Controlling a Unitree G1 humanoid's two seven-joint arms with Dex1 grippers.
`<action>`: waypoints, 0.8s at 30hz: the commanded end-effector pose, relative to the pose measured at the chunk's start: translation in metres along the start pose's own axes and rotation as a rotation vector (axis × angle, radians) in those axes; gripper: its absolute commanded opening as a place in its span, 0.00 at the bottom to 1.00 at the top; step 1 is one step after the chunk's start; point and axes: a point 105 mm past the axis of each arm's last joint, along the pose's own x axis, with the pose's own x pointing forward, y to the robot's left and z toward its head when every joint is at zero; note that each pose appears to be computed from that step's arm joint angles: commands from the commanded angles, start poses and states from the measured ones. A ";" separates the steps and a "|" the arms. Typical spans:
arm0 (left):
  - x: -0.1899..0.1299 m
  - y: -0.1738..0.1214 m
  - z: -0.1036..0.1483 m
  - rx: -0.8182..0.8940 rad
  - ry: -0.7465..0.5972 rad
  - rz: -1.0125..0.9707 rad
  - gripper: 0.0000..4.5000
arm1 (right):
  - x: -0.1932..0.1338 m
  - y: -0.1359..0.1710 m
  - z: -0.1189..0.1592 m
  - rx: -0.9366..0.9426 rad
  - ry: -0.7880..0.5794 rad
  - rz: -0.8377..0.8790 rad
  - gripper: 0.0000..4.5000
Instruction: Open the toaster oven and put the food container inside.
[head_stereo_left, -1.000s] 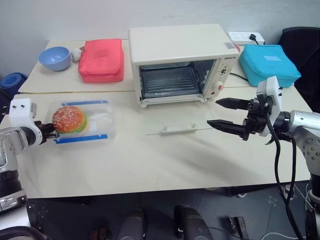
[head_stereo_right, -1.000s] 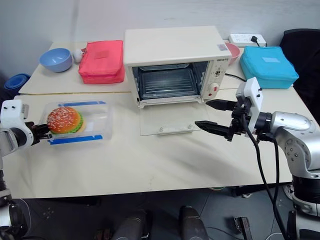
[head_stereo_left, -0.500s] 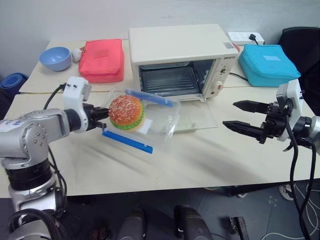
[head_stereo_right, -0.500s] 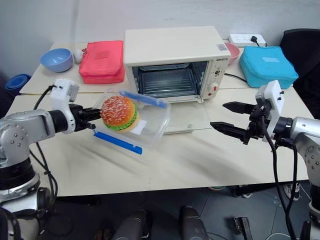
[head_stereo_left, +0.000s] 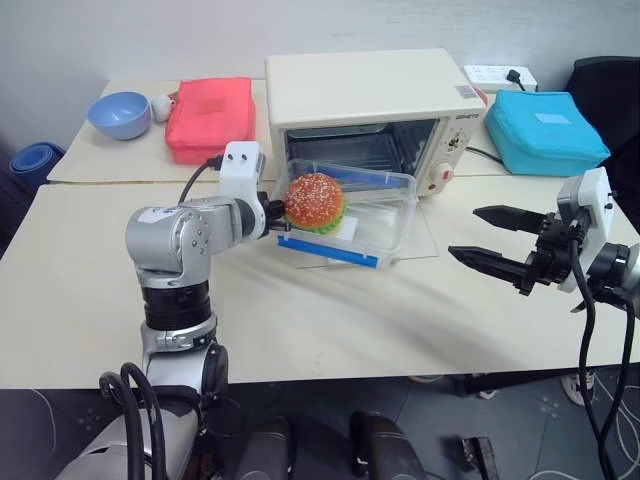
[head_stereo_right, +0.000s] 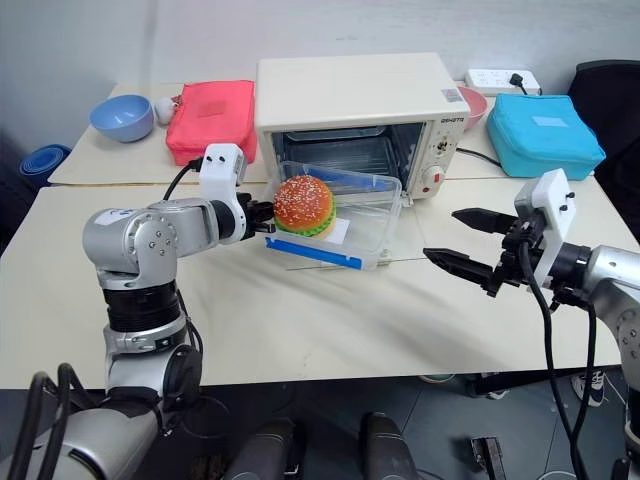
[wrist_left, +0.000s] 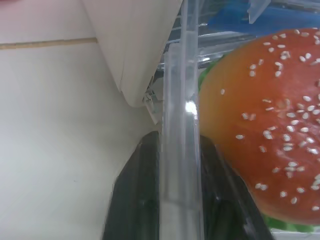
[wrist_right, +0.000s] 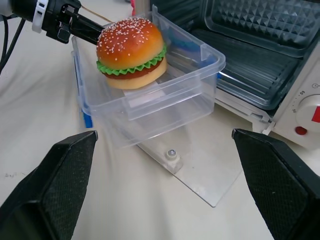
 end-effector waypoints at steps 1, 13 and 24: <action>-0.008 -0.004 0.022 -0.002 -0.098 -0.018 0.46 | -0.007 0.000 0.011 -0.036 -0.027 -0.027 1.00; -0.090 -0.002 0.040 0.049 -0.398 -0.495 0.52 | 0.002 0.020 0.008 -0.006 -0.037 0.029 1.00; -0.101 -0.005 -0.032 0.324 -0.095 -0.792 0.00 | 0.032 0.072 -0.022 0.133 -0.011 0.194 0.34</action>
